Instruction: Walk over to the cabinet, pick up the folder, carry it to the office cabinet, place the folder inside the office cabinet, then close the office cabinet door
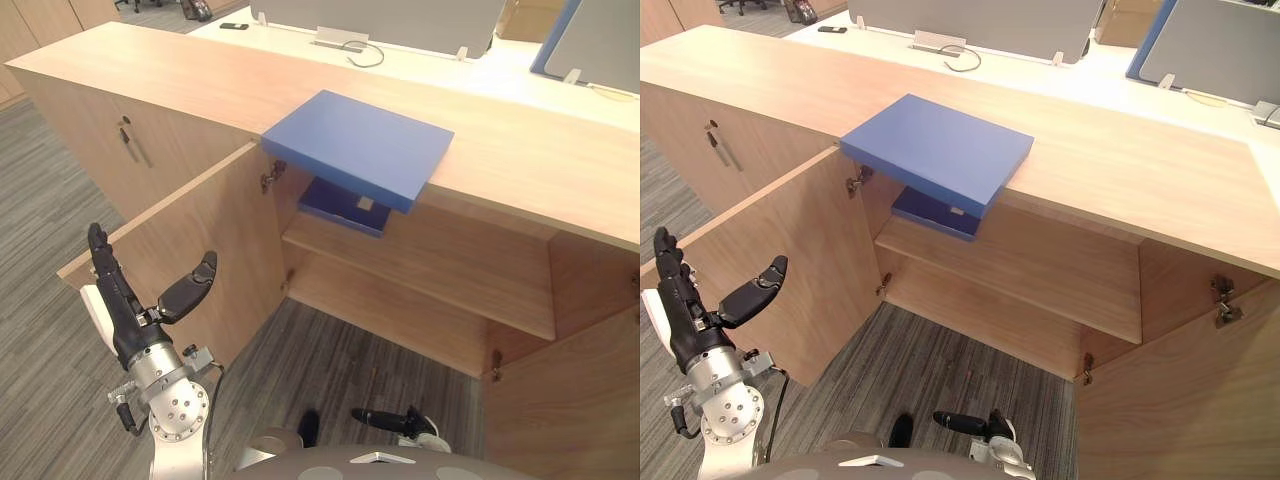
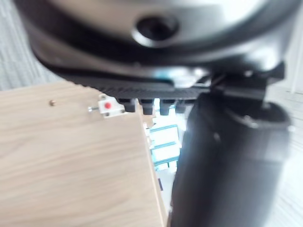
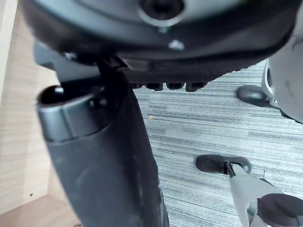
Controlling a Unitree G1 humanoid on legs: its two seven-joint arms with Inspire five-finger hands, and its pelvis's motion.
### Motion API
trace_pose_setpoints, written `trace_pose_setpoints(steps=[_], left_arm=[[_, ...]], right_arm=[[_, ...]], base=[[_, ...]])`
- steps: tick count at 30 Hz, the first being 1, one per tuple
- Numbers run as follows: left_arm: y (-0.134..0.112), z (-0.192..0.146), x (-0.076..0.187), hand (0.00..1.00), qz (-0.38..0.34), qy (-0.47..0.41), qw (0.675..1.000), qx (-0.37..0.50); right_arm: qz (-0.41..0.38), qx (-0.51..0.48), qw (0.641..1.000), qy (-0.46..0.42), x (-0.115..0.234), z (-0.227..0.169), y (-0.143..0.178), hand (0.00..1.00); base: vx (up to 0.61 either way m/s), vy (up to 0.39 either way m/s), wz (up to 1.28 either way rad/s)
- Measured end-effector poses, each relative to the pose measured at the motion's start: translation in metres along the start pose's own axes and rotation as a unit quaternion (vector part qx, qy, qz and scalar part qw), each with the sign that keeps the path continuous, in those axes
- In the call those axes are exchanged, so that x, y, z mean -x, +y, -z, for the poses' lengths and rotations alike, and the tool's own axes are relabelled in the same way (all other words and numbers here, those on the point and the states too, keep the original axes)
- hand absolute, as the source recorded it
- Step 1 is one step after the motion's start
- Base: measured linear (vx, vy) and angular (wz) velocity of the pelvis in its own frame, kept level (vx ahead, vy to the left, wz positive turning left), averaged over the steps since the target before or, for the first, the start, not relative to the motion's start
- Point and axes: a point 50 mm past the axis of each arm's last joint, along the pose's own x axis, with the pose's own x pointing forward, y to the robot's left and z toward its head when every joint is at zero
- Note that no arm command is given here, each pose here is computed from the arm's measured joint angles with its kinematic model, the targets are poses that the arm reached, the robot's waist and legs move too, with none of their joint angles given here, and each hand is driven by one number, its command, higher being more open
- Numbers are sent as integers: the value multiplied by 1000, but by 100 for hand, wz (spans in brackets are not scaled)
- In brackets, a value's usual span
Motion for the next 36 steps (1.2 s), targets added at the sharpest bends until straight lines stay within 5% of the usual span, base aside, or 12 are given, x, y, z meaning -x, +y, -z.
trace_pose_setpoints(steps=[10, 26, 36], left_arm=[[-29, -40, -40, 100, 56, -209, 967, -134], [-50, -13, -84, 100, 116, -218, 924, -291], [-65, -31, -105, 100, 123, -276, 897, -323]], right_arm=[[4, 50, 999, 4, 0, 5, -10, 100], [2, 99, 995, 18, 0, 12, -30, 100], [-10, 134, 991, 13, 0, 10, -28, 100]], base=[[-32, -44, -18], [-12, -38, -9], [-23, -17, -6]])
